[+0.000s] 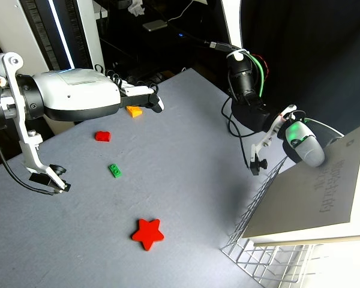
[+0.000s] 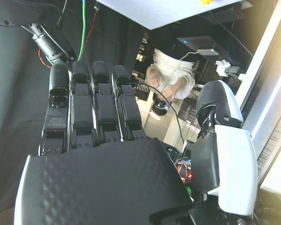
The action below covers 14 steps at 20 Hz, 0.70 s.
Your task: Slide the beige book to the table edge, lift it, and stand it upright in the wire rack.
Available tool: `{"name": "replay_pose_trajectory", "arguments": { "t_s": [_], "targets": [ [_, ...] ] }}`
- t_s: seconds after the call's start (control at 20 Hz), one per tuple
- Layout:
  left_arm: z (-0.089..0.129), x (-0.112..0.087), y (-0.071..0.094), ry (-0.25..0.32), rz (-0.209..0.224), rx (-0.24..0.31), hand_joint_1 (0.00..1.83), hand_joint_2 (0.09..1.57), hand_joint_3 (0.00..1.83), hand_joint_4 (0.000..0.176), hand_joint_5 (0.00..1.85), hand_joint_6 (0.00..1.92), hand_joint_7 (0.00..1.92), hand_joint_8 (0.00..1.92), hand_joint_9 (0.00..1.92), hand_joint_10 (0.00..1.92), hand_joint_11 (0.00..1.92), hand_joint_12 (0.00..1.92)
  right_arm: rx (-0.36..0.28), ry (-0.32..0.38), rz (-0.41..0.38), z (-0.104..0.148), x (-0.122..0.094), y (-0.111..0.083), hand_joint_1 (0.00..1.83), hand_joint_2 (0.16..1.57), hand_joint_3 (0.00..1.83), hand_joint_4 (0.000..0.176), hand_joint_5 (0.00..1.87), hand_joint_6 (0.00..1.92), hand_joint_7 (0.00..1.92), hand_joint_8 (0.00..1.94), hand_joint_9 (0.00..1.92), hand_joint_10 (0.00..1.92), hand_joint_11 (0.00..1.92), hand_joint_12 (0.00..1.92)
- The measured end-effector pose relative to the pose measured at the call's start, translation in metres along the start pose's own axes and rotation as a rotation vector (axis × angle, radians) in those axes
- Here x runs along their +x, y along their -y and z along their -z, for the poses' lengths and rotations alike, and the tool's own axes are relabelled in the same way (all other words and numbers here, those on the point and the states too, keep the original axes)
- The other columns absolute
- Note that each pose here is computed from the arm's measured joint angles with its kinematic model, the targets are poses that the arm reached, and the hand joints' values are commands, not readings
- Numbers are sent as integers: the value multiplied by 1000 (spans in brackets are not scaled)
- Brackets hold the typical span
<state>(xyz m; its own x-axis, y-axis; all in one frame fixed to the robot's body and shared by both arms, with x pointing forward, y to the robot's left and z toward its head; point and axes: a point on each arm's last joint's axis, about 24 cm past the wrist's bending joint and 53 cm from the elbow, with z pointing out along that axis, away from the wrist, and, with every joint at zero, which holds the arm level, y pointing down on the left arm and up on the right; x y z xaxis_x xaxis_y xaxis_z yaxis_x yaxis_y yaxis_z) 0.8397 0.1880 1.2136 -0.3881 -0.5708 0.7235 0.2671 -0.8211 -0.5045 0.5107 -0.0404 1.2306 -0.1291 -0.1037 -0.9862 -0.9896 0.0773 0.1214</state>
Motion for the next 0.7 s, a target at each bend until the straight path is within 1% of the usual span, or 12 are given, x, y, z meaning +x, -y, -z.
{"name": "replay_pose_trajectory", "arguments": {
  "t_s": [0.05,0.1,0.15,0.2,0.25,0.3,0.35,0.4,0.5,0.65,0.7],
  "targets": [
    [0,-1,0,3,3,2,875,1060,0,0,756,128,793,81,674,426,357,1212,0,0,0,0,0,0,166,1072,0,0,292,0,311,1,298,0,0,808],
    [0,-1,1,5,4,5,830,1064,0,0,752,59,779,37,670,347,353,1186,0,0,0,0,0,0,141,1078,2,0,278,0,297,0,285,0,0,773],
    [0,-1,2,5,4,6,809,1043,0,0,748,26,755,13,677,268,350,1141,0,0,0,0,0,0,149,1077,1,0,274,0,298,1,290,3,0,771],
    [1,-2,2,5,1,4,792,1029,1,0,706,5,693,2,667,177,320,1109,-1,0,0,0,0,0,151,1073,0,0,294,6,314,5,304,7,0,809],
    [2,-3,2,4,1,2,791,1013,1,0,687,1,681,0,678,120,326,1088,-3,0,0,0,0,-1,141,1074,0,0,302,6,320,4,311,7,0,841],
    [2,-4,2,5,1,1,791,1013,1,0,687,1,681,0,678,120,326,1088,-2,0,0,0,0,-1,141,1074,0,0,302,6,320,4,311,7,0,841],
    [3,-5,2,8,4,-4,762,1008,0,0,636,0,641,0,647,83,283,1069,-3,0,0,0,0,-1,144,1074,0,0,312,7,336,7,325,9,0,862],
    [4,-5,3,6,1,-7,729,1018,1,0,590,0,580,0,613,52,230,1071,-3,1,0,0,0,-1,148,1072,0,0,307,4,332,4,322,7,0,865],
    [5,-8,8,5,-11,-12,710,1005,0,0,572,0,510,0,574,28,178,1050,-3,0,2,2,0,-1,150,1077,0,0,292,2,323,3,309,1,0,826],
    [5,-14,23,12,-23,-3,719,983,0,0,544,0,486,0,544,11,140,1024,-13,-6,17,2,3,-4,140,1073,0,0,303,6,332,5,316,5,0,826],
    [3,-16,31,12,-30,4,723,970,0,0,542,0,477,0,537,6,141,1000,-22,9,29,3,2,-6,130,1077,0,0,298,3,323,1,311,2,0,823]
  ]
}}
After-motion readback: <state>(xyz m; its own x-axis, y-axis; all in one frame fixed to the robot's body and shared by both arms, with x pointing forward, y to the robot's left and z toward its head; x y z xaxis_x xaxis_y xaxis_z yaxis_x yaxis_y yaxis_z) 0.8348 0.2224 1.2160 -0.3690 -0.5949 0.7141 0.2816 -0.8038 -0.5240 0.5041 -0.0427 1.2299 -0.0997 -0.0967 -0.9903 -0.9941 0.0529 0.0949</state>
